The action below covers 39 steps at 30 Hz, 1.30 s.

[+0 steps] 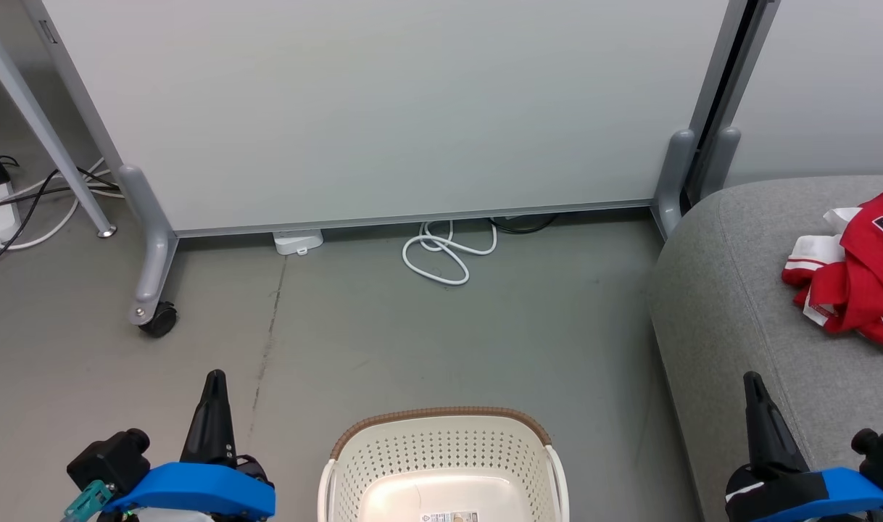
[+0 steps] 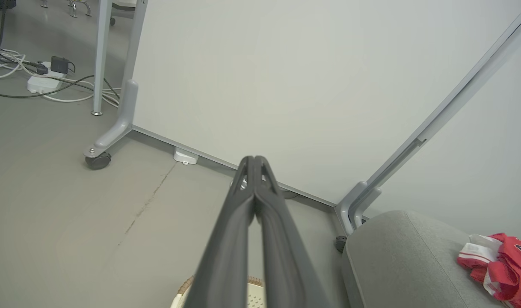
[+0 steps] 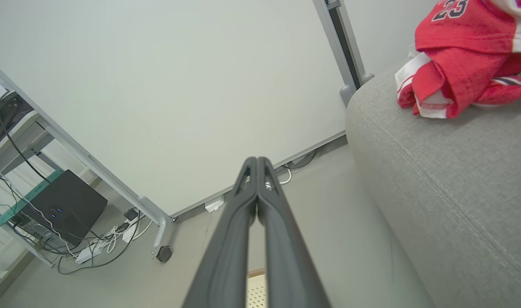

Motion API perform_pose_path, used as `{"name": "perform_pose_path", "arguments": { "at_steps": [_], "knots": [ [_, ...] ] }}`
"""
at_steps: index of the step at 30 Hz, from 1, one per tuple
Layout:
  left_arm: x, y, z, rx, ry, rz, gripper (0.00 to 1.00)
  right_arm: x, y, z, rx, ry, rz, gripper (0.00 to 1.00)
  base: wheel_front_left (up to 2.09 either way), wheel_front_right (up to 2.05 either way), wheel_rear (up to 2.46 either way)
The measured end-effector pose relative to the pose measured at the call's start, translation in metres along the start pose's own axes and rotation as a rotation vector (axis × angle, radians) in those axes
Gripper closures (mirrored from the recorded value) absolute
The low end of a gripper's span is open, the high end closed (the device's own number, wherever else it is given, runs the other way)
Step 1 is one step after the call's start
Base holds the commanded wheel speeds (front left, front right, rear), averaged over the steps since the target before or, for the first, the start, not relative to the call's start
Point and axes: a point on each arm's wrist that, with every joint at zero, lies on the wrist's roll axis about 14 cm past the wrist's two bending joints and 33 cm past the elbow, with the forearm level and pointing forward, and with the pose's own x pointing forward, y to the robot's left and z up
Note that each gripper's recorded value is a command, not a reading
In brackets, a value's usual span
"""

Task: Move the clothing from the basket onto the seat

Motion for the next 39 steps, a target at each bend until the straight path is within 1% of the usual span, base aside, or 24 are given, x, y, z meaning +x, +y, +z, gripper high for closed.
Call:
{"name": "perform_pose_path", "arguments": {
  "at_steps": [19, 39],
  "knots": [
    [0.008, 0.003, 0.006, -0.290, 0.007, 0.021, 1.00, 0.005, -0.004, 0.003, 0.278, 0.007, -0.031, 1.00, 0.00, 0.00, 0.00],
    [0.014, 0.002, 0.011, -0.539, 0.009, 0.014, 1.00, 0.009, -0.005, 0.008, 0.516, 0.008, -0.038, 1.00, 0.00, 0.00, 0.00]
  ]
}}
